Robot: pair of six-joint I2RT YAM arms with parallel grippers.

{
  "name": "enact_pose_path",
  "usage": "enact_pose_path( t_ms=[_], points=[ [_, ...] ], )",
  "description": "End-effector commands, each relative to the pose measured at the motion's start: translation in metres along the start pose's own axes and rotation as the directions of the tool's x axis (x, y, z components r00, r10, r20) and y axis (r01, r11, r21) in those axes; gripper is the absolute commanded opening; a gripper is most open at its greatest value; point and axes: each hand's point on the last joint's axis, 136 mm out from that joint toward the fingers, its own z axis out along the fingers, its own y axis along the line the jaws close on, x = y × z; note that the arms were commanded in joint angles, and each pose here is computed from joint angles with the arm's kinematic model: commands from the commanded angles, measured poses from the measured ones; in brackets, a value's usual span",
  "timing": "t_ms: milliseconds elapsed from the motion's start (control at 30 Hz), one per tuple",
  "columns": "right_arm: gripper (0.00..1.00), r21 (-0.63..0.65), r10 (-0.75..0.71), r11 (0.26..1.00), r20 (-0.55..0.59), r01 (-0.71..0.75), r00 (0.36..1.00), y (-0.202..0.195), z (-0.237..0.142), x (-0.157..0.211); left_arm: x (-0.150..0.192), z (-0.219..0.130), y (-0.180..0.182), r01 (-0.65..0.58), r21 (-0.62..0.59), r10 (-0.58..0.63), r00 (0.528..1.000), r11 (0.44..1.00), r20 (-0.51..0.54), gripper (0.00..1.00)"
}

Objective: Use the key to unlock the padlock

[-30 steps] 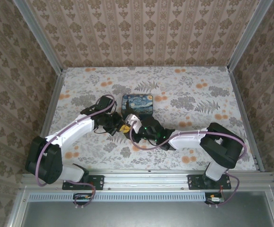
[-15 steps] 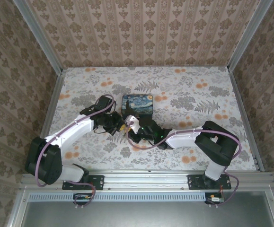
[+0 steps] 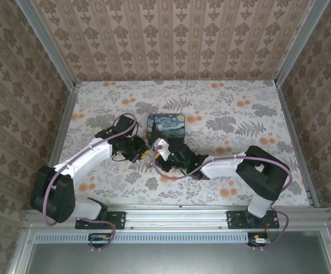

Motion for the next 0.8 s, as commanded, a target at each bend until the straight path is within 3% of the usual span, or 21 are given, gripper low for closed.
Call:
enact_pose_path(
  t_ms=[0,133,233,367,567,767],
  points=[
    [0.23,0.003,0.059,0.998,0.021,-0.059,0.998,-0.010,-0.014,-0.009,-0.013,-0.002,0.038,-0.082,-0.124,0.090,0.994,0.989,0.062,0.23],
    [0.25,0.002,0.108,0.994,0.012,-0.108,0.994,-0.016,-0.021,-0.008,-0.007,0.023,0.038,-0.127,-0.037,0.127,0.992,0.991,-0.005,0.32],
    [0.25,0.021,0.146,0.989,0.000,-0.146,0.989,-0.024,-0.023,-0.004,-0.004,0.031,0.016,-0.249,0.003,0.249,0.968,0.968,-0.026,0.37],
    [0.25,0.046,0.198,0.979,-0.001,-0.198,0.980,-0.034,-0.027,0.001,-0.006,0.027,0.010,-0.493,-0.155,0.497,0.868,0.856,-0.018,0.39],
    [0.25,0.085,0.245,0.966,0.005,-0.244,0.970,-0.048,-0.035,0.008,-0.007,0.039,0.016,-0.648,-0.243,0.649,0.756,0.722,-0.086,0.38],
    [0.25,0.133,0.267,0.955,0.014,-0.266,0.964,-0.061,-0.042,0.010,-0.001,0.060,0.008,-0.809,-0.270,0.799,0.575,0.522,-0.177,0.26]
  ],
)
